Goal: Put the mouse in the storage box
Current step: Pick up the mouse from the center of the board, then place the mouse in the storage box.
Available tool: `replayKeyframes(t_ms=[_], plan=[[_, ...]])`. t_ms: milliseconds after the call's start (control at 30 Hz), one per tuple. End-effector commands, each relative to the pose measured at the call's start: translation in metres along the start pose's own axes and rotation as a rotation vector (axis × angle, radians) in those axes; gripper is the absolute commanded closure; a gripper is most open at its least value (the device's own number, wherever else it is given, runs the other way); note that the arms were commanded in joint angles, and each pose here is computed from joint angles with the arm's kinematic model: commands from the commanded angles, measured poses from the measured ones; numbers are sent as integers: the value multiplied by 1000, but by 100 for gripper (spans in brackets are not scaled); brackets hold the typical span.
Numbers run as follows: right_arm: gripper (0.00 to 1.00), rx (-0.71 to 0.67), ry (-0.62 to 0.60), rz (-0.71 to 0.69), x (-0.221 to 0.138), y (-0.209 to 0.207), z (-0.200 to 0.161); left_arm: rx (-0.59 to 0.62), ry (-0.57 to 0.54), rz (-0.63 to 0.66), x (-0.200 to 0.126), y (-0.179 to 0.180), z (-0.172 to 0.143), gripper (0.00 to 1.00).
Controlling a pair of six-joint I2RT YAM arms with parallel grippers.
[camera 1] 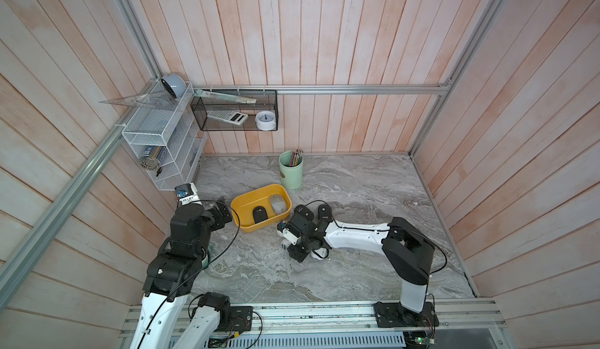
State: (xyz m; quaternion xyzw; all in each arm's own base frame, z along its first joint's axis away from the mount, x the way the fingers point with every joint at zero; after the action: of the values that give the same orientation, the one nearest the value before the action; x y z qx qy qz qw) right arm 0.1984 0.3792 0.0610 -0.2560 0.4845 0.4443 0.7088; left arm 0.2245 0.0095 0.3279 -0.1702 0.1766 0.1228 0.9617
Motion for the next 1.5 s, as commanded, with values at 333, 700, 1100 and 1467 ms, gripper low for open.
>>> replayKeyframes(t_ms=[333,700,1100,1467], plan=[[87,14,-263,-343,-57,-46,127,-175,-324,194,-62,63,29,0],[87,51,-294,-290,-21,-37,207,-201,-369,198,-72,70,31,0],[84,87,-313,-149,39,-5,227,-207,-369,184,-72,69,31,0],[83,137,-297,-99,81,-6,220,-205,-369,185,-72,69,31,0]])
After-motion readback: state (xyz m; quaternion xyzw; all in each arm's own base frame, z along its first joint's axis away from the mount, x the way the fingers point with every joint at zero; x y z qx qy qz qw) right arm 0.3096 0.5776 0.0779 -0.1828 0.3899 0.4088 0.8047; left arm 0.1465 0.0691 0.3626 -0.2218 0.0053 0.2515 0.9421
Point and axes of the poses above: each gripper's point midway between its finger pads, its own x axis out along the fingers, its own y axis along the line the jaws close on, z = x × y, the point moved 2 cm from there along -x, back along the fingers, and after that the axes turned 8 degrees about -x, right-handed, at the moved point
